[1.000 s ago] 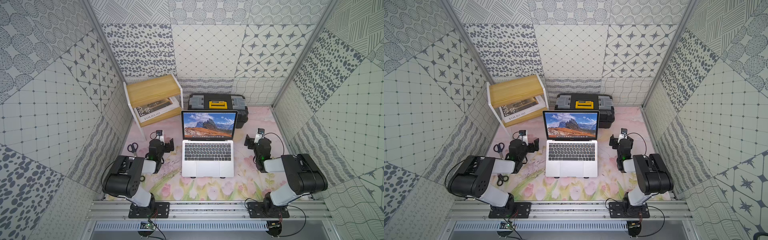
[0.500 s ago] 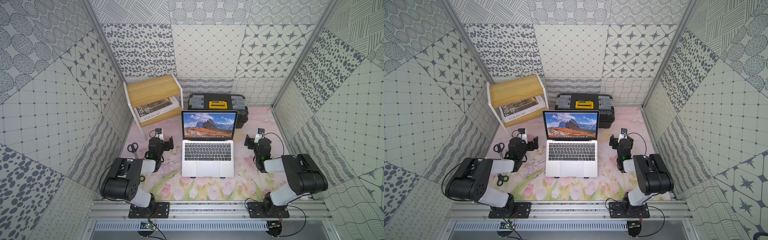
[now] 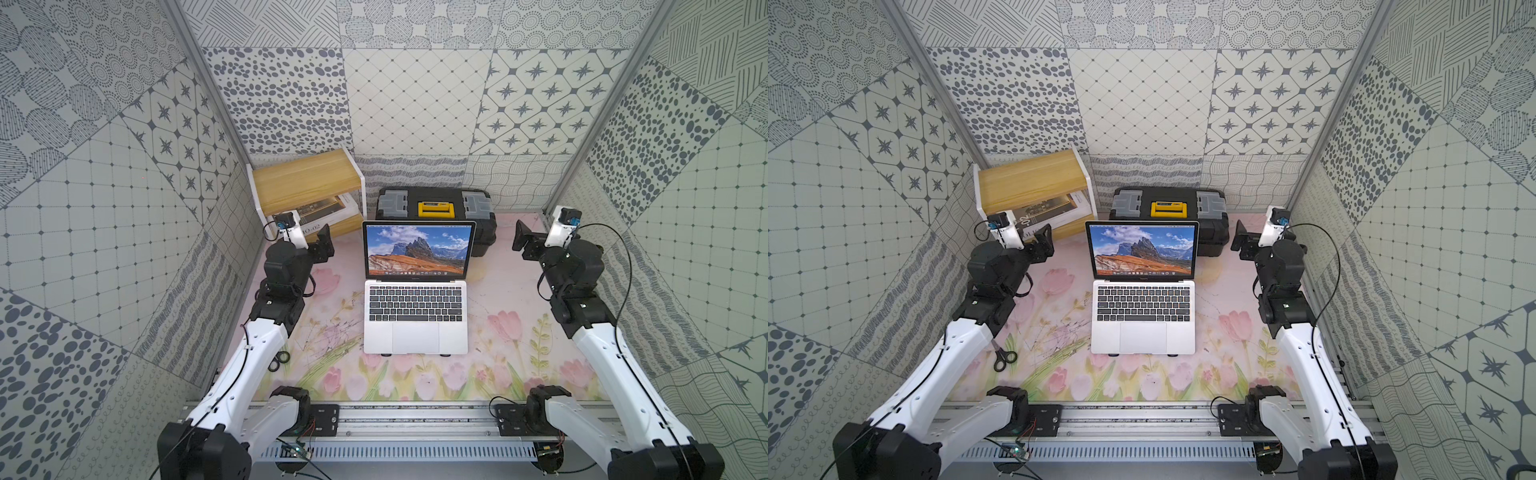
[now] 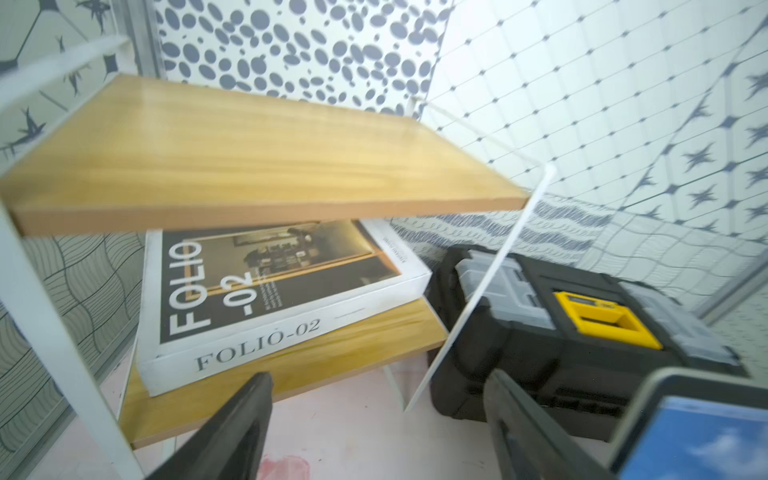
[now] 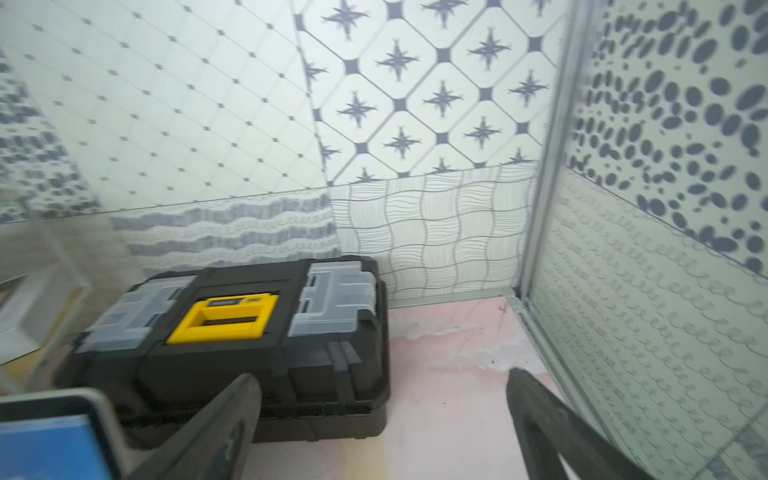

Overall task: Close the laptop lid and set it aside
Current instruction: Close the lid of the laptop.

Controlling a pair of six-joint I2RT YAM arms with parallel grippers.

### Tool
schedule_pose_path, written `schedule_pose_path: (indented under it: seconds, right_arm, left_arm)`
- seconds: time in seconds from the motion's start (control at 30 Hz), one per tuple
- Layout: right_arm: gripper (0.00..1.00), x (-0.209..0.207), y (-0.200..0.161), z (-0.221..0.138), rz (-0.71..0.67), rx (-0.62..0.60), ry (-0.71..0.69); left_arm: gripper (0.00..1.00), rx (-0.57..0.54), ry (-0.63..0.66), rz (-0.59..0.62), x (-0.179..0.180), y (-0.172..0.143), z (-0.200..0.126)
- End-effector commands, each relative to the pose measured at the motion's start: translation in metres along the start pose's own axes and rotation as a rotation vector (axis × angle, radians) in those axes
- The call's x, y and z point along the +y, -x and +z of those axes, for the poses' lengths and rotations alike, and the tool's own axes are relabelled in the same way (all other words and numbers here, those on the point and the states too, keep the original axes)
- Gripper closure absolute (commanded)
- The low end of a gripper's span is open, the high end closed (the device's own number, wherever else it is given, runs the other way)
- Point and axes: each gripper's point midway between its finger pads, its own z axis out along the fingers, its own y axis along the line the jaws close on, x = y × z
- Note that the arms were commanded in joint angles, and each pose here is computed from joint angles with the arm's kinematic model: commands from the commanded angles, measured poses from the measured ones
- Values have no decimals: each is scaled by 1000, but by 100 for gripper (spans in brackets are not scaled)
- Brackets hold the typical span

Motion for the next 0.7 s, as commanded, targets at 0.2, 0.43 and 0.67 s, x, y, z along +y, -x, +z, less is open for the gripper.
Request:
schedule_pose_path:
  seconds: [0.2, 0.43, 0.67]
  right_arm:
    - [3, 139, 56, -55, 46, 266, 840]
    - [3, 187, 51, -21, -249, 384, 775]
    - [3, 222, 56, 11, -315, 454, 805]
  left_arm:
    - [13, 229, -473, 113, -128, 0, -109]
    - [17, 359, -762, 236, -204, -57, -156]
    - [19, 454, -990, 239, -255, -122, -194]
